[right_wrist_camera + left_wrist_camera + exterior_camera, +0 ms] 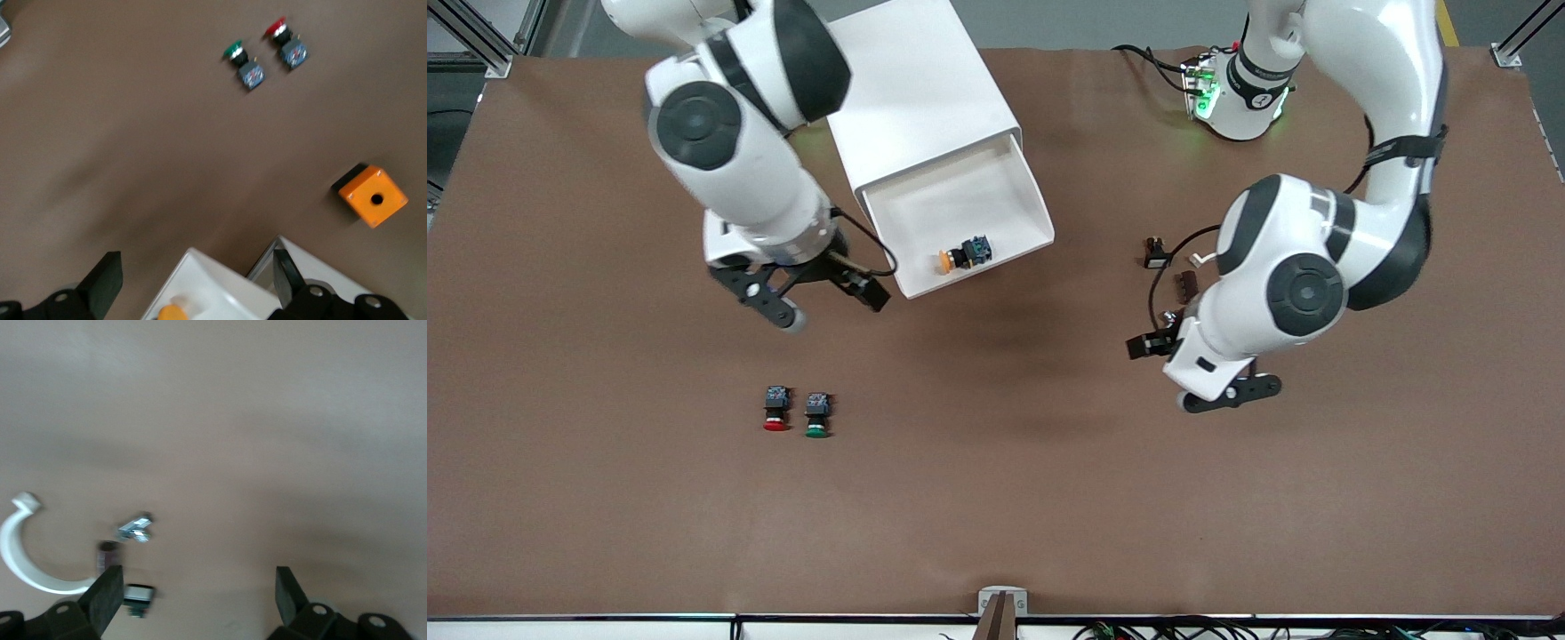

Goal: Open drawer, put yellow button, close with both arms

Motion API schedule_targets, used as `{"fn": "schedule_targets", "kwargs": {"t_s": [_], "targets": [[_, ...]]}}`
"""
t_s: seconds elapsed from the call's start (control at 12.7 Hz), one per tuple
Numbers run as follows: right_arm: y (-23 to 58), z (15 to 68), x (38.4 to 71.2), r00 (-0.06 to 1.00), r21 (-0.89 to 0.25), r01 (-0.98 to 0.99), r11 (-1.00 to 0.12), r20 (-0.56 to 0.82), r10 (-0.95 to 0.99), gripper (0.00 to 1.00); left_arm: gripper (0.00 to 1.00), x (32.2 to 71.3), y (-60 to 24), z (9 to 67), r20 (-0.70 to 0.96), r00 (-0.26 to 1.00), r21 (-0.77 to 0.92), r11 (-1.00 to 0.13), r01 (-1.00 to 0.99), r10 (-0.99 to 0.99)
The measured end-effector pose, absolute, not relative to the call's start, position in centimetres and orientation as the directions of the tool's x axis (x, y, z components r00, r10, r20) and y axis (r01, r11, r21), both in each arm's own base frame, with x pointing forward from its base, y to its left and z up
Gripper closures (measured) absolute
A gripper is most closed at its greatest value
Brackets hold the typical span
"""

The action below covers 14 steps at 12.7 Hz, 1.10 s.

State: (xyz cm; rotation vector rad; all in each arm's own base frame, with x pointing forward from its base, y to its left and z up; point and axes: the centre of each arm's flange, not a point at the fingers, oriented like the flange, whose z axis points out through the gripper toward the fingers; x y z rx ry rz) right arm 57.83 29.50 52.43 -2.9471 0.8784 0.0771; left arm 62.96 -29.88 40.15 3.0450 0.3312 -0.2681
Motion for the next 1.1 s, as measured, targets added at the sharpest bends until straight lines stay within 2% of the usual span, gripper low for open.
{"fn": "schedule_targets", "kwargs": {"t_s": [0.31,0.71,1.1], "targets": [[20.5,54.9,60.5,0.891,-0.074,-0.454,-0.888,-0.041,-0.452,0.0,0.0,60.3,-37.7,38.4,-0.181,0.948,0.105,-0.954,0.282,0.26],[9.8,55.8,62.4,0.938,-0.075,-0.347,-0.935,-0.027,-0.345,0.0,0.0,54.0,-46.8,36.2,-0.204,0.938,0.064,-0.952,0.298,0.28],[0.9,57.5,62.2,0.981,-0.079,-0.194,-0.978,0.005,-0.195,0.0,0.0,47.6,-52.5,35.8,-0.242,0.933,-0.004,-0.962,0.274,0.266]]}}
